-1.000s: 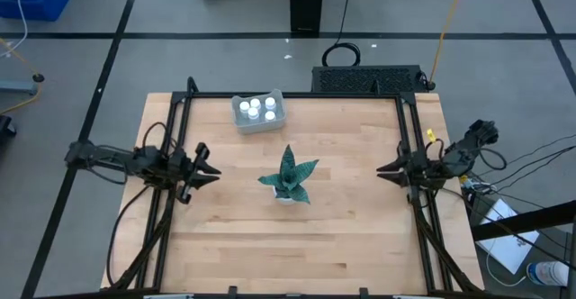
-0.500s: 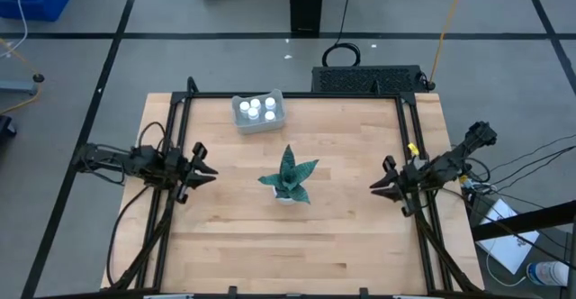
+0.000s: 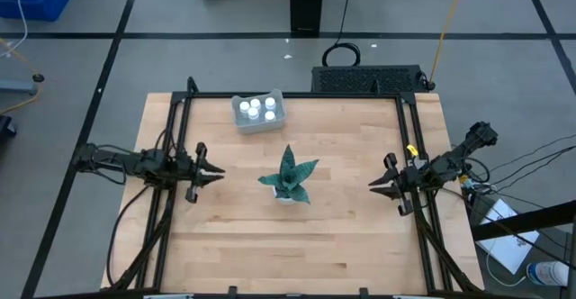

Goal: Pick and place pill bottles into a basket
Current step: Return to Home Position

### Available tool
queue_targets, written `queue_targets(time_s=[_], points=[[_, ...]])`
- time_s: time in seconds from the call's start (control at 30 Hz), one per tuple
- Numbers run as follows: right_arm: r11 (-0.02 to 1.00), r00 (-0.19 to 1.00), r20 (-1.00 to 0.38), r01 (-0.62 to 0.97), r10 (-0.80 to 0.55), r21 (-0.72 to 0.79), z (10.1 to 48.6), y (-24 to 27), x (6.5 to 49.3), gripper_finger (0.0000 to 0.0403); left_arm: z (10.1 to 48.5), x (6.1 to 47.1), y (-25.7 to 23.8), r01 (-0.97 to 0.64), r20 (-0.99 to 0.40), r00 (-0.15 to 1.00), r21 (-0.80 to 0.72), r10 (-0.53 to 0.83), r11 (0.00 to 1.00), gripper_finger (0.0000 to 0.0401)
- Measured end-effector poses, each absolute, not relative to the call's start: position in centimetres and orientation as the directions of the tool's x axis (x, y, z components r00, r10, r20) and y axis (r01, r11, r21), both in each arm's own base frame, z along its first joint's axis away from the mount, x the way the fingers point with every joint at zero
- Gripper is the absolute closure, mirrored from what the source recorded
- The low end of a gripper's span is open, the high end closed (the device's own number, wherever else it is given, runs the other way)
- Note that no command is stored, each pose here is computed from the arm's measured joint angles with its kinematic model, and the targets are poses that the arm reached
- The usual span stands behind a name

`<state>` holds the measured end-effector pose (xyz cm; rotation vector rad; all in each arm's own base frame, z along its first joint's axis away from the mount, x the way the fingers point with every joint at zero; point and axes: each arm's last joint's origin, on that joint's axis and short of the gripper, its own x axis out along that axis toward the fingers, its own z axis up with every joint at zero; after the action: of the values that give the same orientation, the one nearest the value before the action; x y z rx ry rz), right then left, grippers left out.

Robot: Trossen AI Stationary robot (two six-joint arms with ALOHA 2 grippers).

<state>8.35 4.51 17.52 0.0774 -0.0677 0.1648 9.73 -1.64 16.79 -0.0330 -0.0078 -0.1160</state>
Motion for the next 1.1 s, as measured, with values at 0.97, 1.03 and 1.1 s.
queue_targets(time_s=[0.97, 1.03, 1.1], points=[[0.983, 0.984, 0.075, -0.167, 0.161, 0.070, 17.52, 4.51, 8.35, 0.0344, 17.04, 9.77, -1.48, 0.056, 0.037, 0.998, 0.013, -0.057, 0.998, 0.0322], [0.983, 0.984, 0.075, -0.167, 0.161, 0.071, 17.53, 4.51, 8.35, 0.0343, 17.04, 9.77, -1.48, 0.056, 0.038, 0.998, 0.013, -0.057, 0.998, 0.0322], [0.983, 0.984, 0.075, -0.167, 0.161, 0.071, 17.53, 4.51, 8.35, 0.0344, 17.04, 9.77, -1.48, 0.056, 0.038, 0.998, 0.013, -0.057, 0.998, 0.0323]])
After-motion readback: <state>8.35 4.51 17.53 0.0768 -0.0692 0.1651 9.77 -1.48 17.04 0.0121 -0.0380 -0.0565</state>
